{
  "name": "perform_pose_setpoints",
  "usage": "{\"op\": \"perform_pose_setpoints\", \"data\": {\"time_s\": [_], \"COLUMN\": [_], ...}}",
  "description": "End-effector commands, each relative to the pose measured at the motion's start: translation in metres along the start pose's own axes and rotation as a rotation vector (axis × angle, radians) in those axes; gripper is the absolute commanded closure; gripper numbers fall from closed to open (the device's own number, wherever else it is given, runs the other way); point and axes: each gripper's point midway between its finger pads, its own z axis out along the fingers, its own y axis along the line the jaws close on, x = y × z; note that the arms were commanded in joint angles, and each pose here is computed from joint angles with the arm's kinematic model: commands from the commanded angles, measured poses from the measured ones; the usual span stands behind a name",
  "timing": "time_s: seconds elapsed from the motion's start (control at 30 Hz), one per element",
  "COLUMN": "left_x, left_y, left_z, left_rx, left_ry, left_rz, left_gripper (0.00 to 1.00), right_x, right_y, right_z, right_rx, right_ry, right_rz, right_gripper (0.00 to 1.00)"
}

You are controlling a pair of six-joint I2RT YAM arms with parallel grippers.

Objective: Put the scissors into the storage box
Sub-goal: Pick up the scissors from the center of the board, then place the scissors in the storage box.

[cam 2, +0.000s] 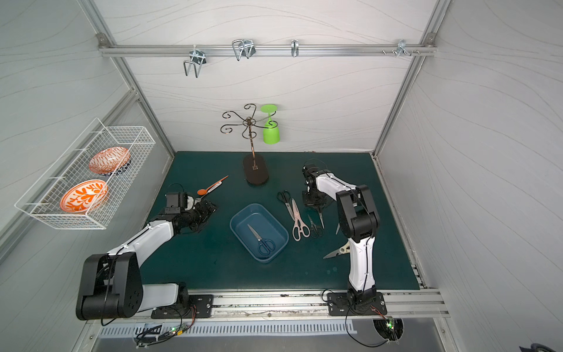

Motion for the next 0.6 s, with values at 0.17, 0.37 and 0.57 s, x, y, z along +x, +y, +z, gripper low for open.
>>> {"op": "perform_pose_setpoints", "data": {"time_s": [0.17,0.37,0.57], "left_x": [-0.012,-0.011,-0.014], "left_y": [-0.017,-0.02,-0.018], "left_z": [-0.007,-0.013,-0.025], "left_rx": [0.034,0.034,0.014], "left_ry": [-0.033,-0.033,-0.047], "left_rz": [0.036,0.046,0.078], "left_gripper": [0.1,0.1,0.1], "right_x": [0.009,0.04,0.079], "right_y": [0.037,0.08,0.161], "right_z": [-0.092,-0.124,-0.145], "right_rx": [-0.033,-0.08,-0.17], "right_ry": [-0.114,-0.114,-0.142], "right_rz": [-0.119,-0.211,-0.356], "right_gripper": [1.0,1.0,1.0]}}
